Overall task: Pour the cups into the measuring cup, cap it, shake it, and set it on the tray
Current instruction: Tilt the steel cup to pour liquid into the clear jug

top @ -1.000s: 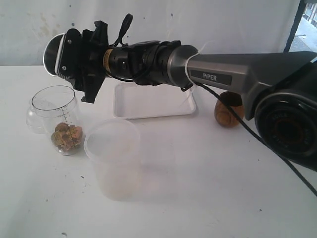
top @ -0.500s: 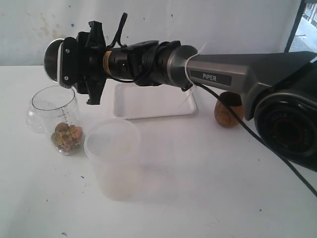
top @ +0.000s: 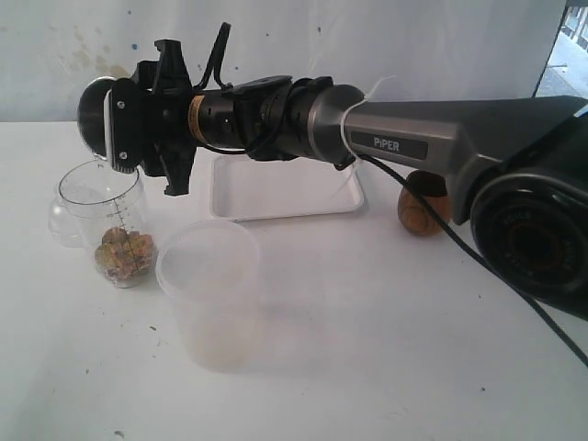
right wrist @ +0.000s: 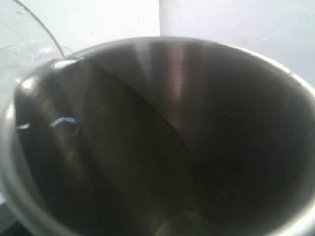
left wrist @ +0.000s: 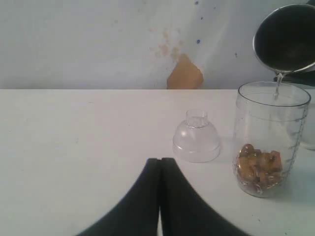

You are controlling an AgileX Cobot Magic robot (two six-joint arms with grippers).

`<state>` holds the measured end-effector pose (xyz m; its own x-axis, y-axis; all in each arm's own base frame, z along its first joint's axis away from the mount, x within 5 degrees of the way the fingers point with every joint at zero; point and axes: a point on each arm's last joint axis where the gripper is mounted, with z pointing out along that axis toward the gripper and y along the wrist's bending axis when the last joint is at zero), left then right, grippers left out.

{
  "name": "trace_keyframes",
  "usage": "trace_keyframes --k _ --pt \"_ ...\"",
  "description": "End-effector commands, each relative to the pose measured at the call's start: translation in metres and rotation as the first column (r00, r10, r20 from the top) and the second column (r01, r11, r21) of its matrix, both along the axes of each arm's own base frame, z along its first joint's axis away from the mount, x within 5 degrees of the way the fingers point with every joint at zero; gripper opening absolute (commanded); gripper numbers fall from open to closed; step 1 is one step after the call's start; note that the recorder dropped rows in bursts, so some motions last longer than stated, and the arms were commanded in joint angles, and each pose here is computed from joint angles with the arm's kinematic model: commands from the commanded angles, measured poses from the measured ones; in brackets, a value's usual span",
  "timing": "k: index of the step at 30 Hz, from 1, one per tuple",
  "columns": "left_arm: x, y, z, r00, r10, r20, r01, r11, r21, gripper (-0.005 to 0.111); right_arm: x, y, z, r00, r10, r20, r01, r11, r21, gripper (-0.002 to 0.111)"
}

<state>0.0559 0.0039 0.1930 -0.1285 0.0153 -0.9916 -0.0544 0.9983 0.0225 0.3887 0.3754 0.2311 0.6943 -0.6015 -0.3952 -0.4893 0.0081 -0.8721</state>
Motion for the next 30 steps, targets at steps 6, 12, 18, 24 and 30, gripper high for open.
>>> trace_keyframes --k 6,12,18,24,30 --pt "-0.0002 -0.0001 0.0019 1.0 -0.001 0.014 0.001 1.0 -0.004 0.0 -0.0053 0.0027 0.0177 0.999 0.014 0.05 -0.015 1.0 0.011 0.0" --pt "-0.0002 -0.0001 0.0019 1.0 -0.001 0.014 0.001 1.0 -0.004 0.0 -0.0051 0.0026 0.0177 0.997 0.019 0.068 -0.019 1.0 -0.002 0.0" --pt "-0.0002 -0.0001 0.0019 1.0 -0.001 0.014 0.001 1.0 -0.004 0.0 -0.0043 0.002 0.0176 0.997 0.009 0.071 -0.008 1.0 -0.006 0.0" --pt "-0.0002 -0.0001 0.0019 1.0 -0.001 0.014 0.001 1.0 -0.004 0.0 -0.0031 0.0011 0.0174 0.995 0.003 0.099 0.0 1.0 -0.027 0.0" --pt "-0.0002 -0.0001 0.0019 1.0 -0.001 0.014 0.001 1.0 -0.004 0.0 -0.0022 0.0004 0.0173 0.994 -0.004 0.111 0.008 0.999 -0.038 0.0"
